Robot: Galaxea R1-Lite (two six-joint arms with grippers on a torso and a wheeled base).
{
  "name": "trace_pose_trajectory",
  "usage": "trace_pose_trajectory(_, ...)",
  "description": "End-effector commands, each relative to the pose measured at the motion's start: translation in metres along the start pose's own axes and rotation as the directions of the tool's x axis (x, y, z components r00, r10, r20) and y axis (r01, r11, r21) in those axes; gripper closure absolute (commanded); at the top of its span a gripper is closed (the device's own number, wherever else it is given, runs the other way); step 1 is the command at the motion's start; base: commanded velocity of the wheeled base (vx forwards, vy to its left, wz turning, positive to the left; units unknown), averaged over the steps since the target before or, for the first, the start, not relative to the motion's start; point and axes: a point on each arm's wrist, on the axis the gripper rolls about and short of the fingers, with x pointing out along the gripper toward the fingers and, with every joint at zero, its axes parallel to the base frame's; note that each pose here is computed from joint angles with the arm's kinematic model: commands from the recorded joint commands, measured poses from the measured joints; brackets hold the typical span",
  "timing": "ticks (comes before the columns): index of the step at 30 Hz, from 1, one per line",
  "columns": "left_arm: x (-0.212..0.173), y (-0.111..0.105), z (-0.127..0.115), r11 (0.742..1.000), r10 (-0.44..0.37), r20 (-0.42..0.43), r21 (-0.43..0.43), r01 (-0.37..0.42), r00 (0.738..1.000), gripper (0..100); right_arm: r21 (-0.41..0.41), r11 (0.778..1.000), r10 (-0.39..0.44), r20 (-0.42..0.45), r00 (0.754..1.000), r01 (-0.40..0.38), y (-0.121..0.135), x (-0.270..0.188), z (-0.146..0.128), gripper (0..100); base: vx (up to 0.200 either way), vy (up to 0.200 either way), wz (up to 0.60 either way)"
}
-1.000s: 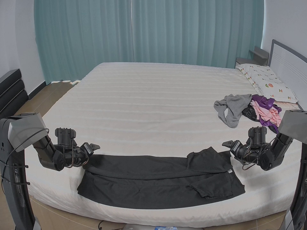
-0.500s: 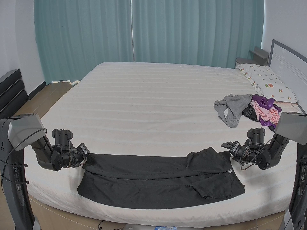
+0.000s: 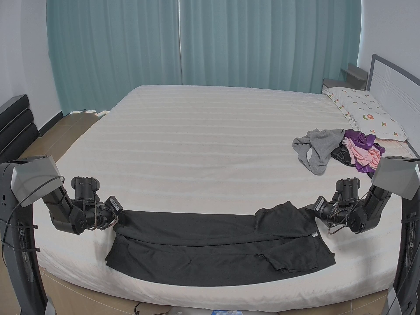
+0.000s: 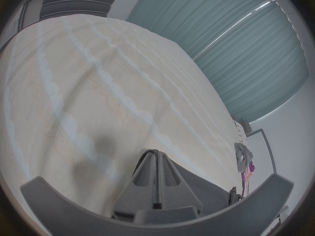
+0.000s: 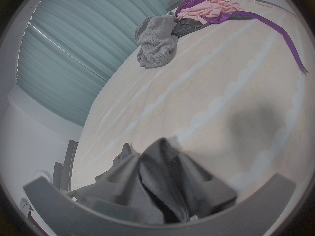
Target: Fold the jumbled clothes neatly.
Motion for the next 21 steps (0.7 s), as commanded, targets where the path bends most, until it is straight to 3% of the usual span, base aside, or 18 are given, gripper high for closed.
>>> trace_pose_trajectory(1, 0.0, 0.0, 0.0, 1.0, 0.0, 0.0, 0.0, 0.0, 1.0, 100, 0.0, 1.0, -0.004, -0.001, 1.0, 0.004, -0.002, 0.005, -0.001, 100, 0.0, 0.0, 0.0)
trace_pose_trajectory(11, 0.002, -0.001, 0.002, 1.0, -0.007, 0.008, -0.004, 0.007, 1.0, 100, 0.031, 1.0, 0.004, 0.068, 0.998, -0.006, -0.005, 0.004, 0.021, 100, 0.0, 0.0, 0.0)
trace_pose_trajectory(21, 0.002, -0.004, 0.004, 1.0, -0.012, 0.015, -0.003, 0.012, 1.0, 100, 0.033, 0.999, -0.005, 0.061, 0.998, 0.003, -0.009, 0.006, 0.02, 100, 0.0, 0.0, 0.0)
